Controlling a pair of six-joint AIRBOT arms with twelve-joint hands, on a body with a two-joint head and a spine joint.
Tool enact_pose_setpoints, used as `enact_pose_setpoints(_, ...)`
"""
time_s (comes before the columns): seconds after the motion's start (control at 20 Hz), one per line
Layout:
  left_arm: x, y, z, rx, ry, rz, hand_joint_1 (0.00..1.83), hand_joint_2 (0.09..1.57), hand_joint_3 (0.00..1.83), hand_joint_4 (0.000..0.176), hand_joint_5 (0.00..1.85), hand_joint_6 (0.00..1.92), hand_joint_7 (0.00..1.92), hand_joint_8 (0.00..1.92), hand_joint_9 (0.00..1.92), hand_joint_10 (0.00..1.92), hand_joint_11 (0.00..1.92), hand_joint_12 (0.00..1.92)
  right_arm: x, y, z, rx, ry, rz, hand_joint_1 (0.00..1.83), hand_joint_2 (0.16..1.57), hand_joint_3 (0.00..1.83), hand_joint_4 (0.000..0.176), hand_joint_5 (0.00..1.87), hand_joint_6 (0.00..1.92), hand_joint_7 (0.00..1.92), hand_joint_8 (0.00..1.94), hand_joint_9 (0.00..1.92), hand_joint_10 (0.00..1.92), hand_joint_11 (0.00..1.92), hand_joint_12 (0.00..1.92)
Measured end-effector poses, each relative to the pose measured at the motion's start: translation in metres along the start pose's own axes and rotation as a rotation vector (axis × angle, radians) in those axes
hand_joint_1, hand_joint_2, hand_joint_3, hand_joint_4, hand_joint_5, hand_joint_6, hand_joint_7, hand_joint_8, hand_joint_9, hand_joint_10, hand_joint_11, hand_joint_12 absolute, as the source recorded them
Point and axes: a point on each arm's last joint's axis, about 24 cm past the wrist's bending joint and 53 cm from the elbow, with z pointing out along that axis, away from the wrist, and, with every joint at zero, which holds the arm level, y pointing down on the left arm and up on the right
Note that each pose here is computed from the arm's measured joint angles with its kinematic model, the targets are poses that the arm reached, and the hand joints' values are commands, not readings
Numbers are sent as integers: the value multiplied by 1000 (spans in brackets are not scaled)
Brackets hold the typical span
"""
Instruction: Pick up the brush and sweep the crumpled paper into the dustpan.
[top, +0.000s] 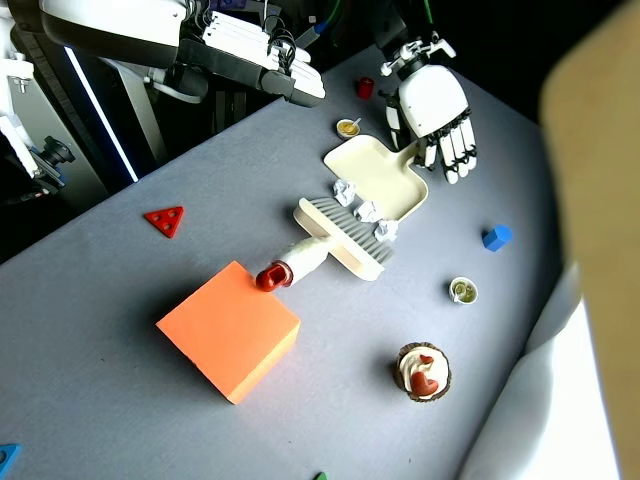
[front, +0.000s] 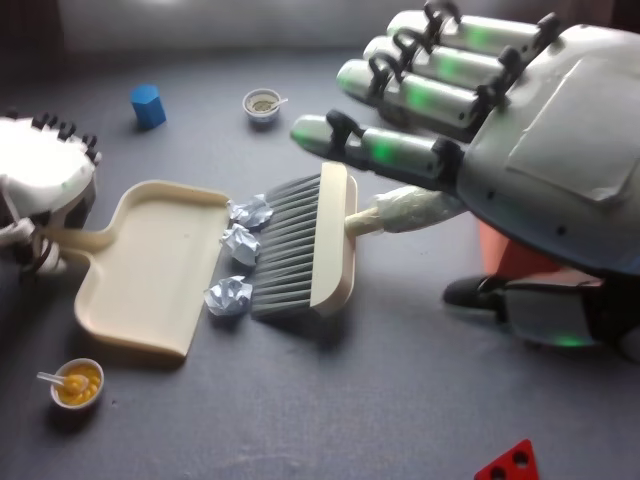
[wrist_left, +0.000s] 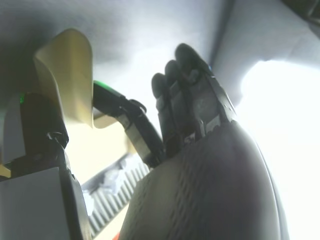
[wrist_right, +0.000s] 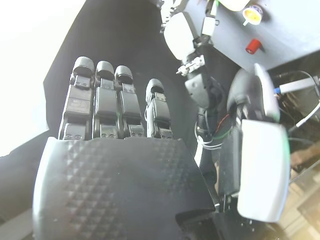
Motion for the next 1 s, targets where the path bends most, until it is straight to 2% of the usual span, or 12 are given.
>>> enact_pose_setpoints(0.2, -5, -7, 3, 22, 13, 1, 1131, 1092, 1, 0, 1039, 881, 359, 2, 295, 2, 254, 165, -4, -6, 11, 89, -61, -13, 1064, 979, 0, 0, 47, 10, 95, 16, 157, 20, 181, 36)
enact_pose_setpoints(0.3, -12, -6, 7, 17, 0, 5, 1137, 1084, 0, 0, 1059, 849, 359, 2, 301, 2, 277, 172, -3, -8, 12, 131, -90, -11, 1155, 947, 0, 0, 108, 6, 187, 7, 233, 9, 225, 55)
enact_pose_setpoints(0.4, -14, -4, 8, 15, -4, 7, 1113, 1097, 1, 0, 1026, 903, 336, 0, 289, 0, 310, 179, -5, -6, 14, 169, -126, 7, 1154, 944, 0, 0, 101, 0, 175, 1, 219, 1, 208, 47)
enact_pose_setpoints(0.5, -14, -12, 11, 32, 3, -1, 1108, 1096, 0, 0, 1031, 896, 359, 3, 300, 1, 297, 168, -7, -11, 13, 227, -166, 1, 1156, 948, 1, 0, 109, 4, 172, 1, 224, 3, 194, 40)
enact_pose_setpoints(0.6, -15, -12, 12, 35, 3, -2, 1100, 1102, 2, 0, 1017, 921, 333, 2, 292, 2, 312, 174, -6, -17, 10, 282, -196, -4, 1192, 931, 0, 0, 114, 5, 163, 0, 215, 0, 185, 36)
enact_pose_setpoints(0.75, -22, -13, 16, 40, -5, 2, 1117, 1091, 0, 0, 1045, 874, 351, 7, 296, 5, 323, 181, 1, -31, 4, 349, -201, -27, 1157, 931, 0, 0, 98, 0, 129, 1, 183, 0, 184, 36)
enact_pose_setpoints(0.85, -27, -10, 17, 36, -18, 4, 1128, 1100, 2, 0, 1020, 912, 330, 2, 275, 2, 293, 161, 6, -30, 4, 346, -204, -44, 1124, 934, 0, 0, 89, 0, 134, 3, 184, 0, 157, 25)
enact_pose_setpoints(1.0, -28, -15, 19, 46, -17, 1, 1107, 1100, 0, 0, 1022, 913, 338, 1, 260, 2, 297, 159, 21, -19, 9, 323, -194, -28, 1149, 934, 0, 0, 110, 5, 146, 3, 190, 1, 159, 27)
